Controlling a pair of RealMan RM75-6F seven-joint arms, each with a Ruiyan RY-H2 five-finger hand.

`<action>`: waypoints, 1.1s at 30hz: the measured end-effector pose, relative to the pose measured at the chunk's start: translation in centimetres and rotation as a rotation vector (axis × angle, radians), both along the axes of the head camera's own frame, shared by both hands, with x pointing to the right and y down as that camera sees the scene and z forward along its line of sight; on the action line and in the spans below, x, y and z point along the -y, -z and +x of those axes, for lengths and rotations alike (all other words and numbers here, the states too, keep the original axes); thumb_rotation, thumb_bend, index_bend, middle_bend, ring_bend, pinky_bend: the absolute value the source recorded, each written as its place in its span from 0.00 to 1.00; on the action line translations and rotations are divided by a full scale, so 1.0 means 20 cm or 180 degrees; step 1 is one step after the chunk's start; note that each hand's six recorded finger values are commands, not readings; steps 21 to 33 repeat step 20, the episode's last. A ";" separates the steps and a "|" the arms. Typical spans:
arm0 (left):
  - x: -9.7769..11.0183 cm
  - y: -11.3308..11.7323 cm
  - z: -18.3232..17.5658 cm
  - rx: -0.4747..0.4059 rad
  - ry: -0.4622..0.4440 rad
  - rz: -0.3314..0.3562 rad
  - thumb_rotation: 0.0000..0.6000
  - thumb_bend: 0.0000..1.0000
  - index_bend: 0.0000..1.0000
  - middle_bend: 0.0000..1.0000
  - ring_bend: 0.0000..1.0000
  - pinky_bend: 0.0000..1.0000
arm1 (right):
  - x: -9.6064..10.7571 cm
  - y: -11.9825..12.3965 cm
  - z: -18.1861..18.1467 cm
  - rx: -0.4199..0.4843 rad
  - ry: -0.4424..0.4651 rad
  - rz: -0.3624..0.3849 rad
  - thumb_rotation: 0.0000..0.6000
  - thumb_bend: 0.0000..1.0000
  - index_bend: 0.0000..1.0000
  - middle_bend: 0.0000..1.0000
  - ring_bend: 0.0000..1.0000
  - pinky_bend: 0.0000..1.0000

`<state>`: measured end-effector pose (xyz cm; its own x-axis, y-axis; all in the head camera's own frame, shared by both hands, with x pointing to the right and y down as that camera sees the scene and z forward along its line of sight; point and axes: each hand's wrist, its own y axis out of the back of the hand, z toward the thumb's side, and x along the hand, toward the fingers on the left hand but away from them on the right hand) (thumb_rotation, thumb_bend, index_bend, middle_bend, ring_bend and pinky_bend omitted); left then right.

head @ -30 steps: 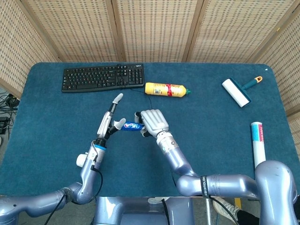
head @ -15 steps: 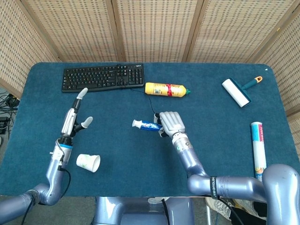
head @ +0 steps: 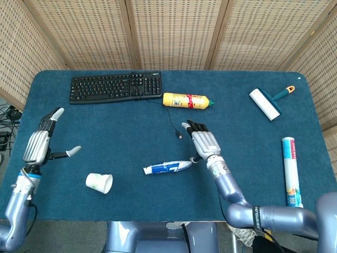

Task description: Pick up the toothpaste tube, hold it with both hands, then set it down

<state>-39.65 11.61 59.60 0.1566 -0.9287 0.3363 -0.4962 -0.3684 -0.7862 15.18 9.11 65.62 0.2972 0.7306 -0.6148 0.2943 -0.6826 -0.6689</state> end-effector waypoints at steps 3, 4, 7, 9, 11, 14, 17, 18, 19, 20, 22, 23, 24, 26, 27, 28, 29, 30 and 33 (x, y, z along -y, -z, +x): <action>-0.06 0.06 -0.07 0.0173 -0.0016 -0.0014 0.57 0.00 0.00 0.00 0.00 0.00 | -0.01 0.06 0.08 0.0012 0.0063 0.0213 1.00 0.00 0.00 0.00 0.00 0.00; -0.08 0.08 -0.09 0.0228 -0.0025 -0.0017 0.60 0.00 0.00 0.00 0.00 0.00 | -0.01 0.08 0.11 0.0000 0.0095 0.0301 1.00 0.00 0.00 0.00 0.00 0.00; -0.17 0.14 -0.18 0.0472 -0.0070 -0.0042 0.76 0.00 0.00 0.00 0.00 0.00 | -0.02 0.15 0.24 -0.0144 0.0256 0.0687 1.00 0.00 0.00 0.00 0.00 0.00; -0.24 0.20 -0.24 0.0688 -0.0103 -0.0052 0.85 0.00 0.00 0.00 0.00 0.00 | -0.04 0.21 0.37 -0.0329 0.0404 0.1022 1.00 0.00 0.00 0.00 0.00 0.00; -0.31 0.25 -0.30 0.0875 -0.0115 -0.0054 0.88 0.00 0.00 0.00 0.00 0.00 | -0.07 0.27 0.50 -0.0488 0.0507 0.1287 1.00 0.00 0.00 0.00 0.00 0.00; -0.39 0.30 -0.36 0.1127 -0.0106 -0.0030 0.91 0.00 0.00 0.00 0.00 0.00 | -0.18 0.36 0.76 -0.0775 0.0519 0.1577 1.00 0.00 0.00 0.00 0.00 0.00; -0.45 0.30 -0.38 0.1228 -0.0090 -0.0035 0.93 0.00 0.00 0.00 0.00 0.00 | -0.29 0.43 1.00 -0.1037 0.0410 0.1667 1.00 0.00 0.00 0.00 0.00 0.00; -0.46 0.30 -0.39 0.1246 -0.0089 -0.0039 0.94 0.00 0.00 0.00 0.00 0.00 | -0.33 0.45 1.07 -0.1113 0.0380 0.1675 1.00 0.00 0.00 0.00 0.00 0.00; -0.47 0.29 -0.39 0.1253 -0.0087 -0.0042 0.95 0.00 0.00 0.00 0.00 0.00 | -0.36 0.46 1.11 -0.1154 0.0369 0.1678 1.00 0.00 0.00 0.00 0.00 0.00; -0.48 0.29 -0.39 0.1258 -0.0085 -0.0046 0.95 0.00 0.00 0.00 0.00 0.00 | -0.38 0.48 1.15 -0.1187 0.0359 0.1681 1.00 0.00 0.00 0.00 0.00 0.00; -0.48 0.29 -0.39 0.1258 -0.0085 -0.0046 0.95 0.00 0.00 0.00 0.00 0.00 | -0.38 0.48 1.15 -0.1187 0.0359 0.1681 1.00 0.00 0.00 0.00 0.00 0.00; -0.48 0.29 -0.39 0.1258 -0.0085 -0.0046 0.95 0.00 0.00 0.00 0.00 0.00 | -0.38 0.48 1.15 -0.1187 0.0359 0.1681 1.00 0.00 0.00 0.00 0.00 0.00; -0.48 0.29 -0.39 0.1258 -0.0085 -0.0046 0.95 0.00 0.00 0.00 0.00 0.00 | -0.38 0.48 1.15 -0.1187 0.0359 0.1681 1.00 0.00 0.00 0.00 0.00 0.00; -0.48 0.29 -0.39 0.1258 -0.0085 -0.0046 0.95 0.00 0.00 0.00 0.00 0.00 | -0.38 0.48 1.15 -0.1187 0.0359 0.1681 1.00 0.00 0.00 0.00 0.00 0.00; -0.48 0.29 -0.39 0.1258 -0.0085 -0.0046 0.95 0.00 0.00 0.00 0.00 0.00 | -0.38 0.48 1.15 -0.1187 0.0359 0.1681 1.00 0.00 0.00 0.00 0.00 0.00; -0.48 0.29 -0.39 0.1258 -0.0085 -0.0046 0.95 0.00 0.00 0.00 0.00 0.00 | -0.38 0.48 1.15 -0.1187 0.0359 0.1681 1.00 0.00 0.00 0.00 0.00 0.00; -0.48 0.29 -0.39 0.1258 -0.0085 -0.0046 0.95 0.00 0.00 0.00 0.00 0.00 | -0.38 0.48 1.15 -0.1187 0.0359 0.1681 1.00 0.00 0.00 0.00 0.00 0.00; -0.48 0.29 -0.39 0.1258 -0.0085 -0.0046 0.95 0.00 0.00 0.00 0.00 0.00 | -0.38 0.48 1.15 -0.1187 0.0359 0.1681 1.00 0.00 0.00 0.00 0.00 0.00; -0.48 0.29 -0.39 0.1258 -0.0085 -0.0046 0.95 0.00 0.00 0.00 0.00 0.00 | -0.38 0.48 1.15 -0.1187 0.0359 0.1681 1.00 0.00 0.00 0.00 0.00 0.00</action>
